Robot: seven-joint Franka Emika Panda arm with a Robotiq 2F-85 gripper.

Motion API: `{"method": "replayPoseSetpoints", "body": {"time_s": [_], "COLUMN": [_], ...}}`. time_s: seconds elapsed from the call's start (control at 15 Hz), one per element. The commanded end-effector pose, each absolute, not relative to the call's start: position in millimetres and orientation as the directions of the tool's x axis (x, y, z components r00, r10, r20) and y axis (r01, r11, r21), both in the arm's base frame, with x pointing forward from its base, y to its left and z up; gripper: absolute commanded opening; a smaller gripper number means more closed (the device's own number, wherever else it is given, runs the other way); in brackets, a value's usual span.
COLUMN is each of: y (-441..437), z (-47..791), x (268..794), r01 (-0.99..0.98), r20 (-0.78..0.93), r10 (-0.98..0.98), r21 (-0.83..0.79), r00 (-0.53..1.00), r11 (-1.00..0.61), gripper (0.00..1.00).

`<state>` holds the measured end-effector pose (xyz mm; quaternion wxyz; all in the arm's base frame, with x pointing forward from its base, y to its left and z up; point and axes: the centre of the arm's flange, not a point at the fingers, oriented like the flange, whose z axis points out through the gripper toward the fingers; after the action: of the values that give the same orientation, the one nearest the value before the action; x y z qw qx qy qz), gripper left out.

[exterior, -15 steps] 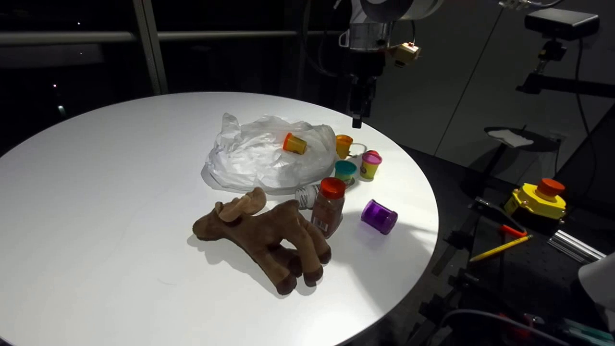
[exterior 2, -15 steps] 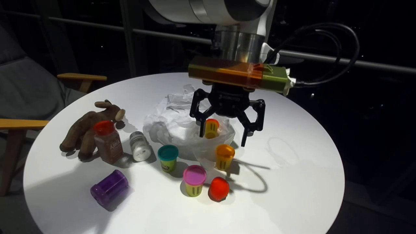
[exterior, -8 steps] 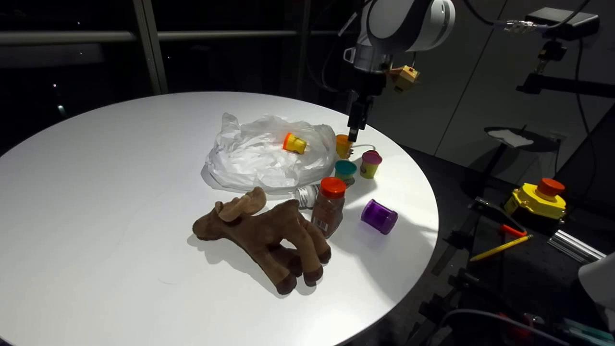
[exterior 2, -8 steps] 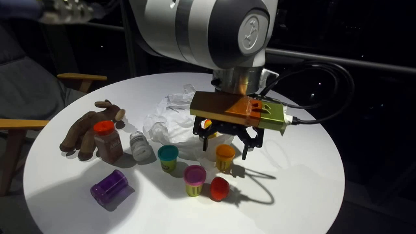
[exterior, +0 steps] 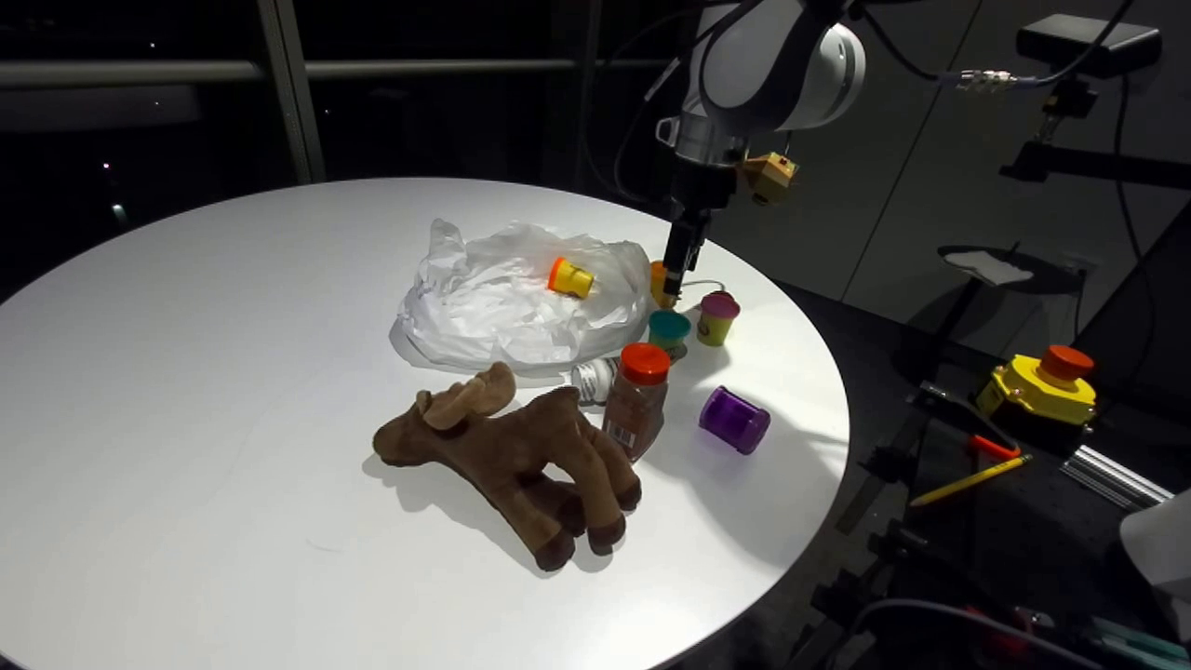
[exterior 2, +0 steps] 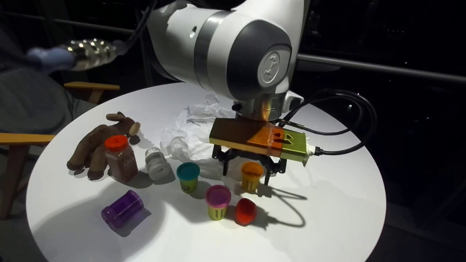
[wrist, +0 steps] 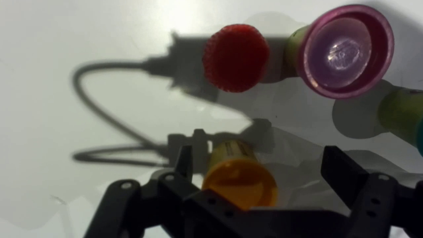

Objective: Put the objects on the table in the plastic bag

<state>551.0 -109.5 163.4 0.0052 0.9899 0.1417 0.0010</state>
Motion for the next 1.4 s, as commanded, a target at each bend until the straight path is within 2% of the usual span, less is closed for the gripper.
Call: {"method": "replayPoseSetpoints", "body": {"time_s": [0.0, 0.27, 0.33, 0.4, 0.6, 0.8, 1.33], "y": [-113, -112, -113, -112, -112, -109, -103], "z": [165, 162, 161, 161, 162, 174, 206], "x": [567, 575, 577, 578, 578, 576, 573], "r01": [0.288, 0.285, 0.283, 0.282, 0.279, 0.279, 0.256], "r20": [0.072, 0.12, 0.124, 0.131, 0.141, 0.157, 0.093], "r10": [0.289, 0.289, 0.286, 0.287, 0.287, 0.288, 0.265], "r21": [0.025, 0.044, 0.047, 0.053, 0.068, 0.079, 0.096], "r00": [0.954, 0.95, 0.95, 0.949, 0.948, 0.945, 0.96], "r11": [-0.957, -0.957, -0.958, -0.958, -0.958, -0.957, -0.962], "gripper": [1.0, 1.0, 0.75, 0.75, 0.46, 0.23, 0.21]}}
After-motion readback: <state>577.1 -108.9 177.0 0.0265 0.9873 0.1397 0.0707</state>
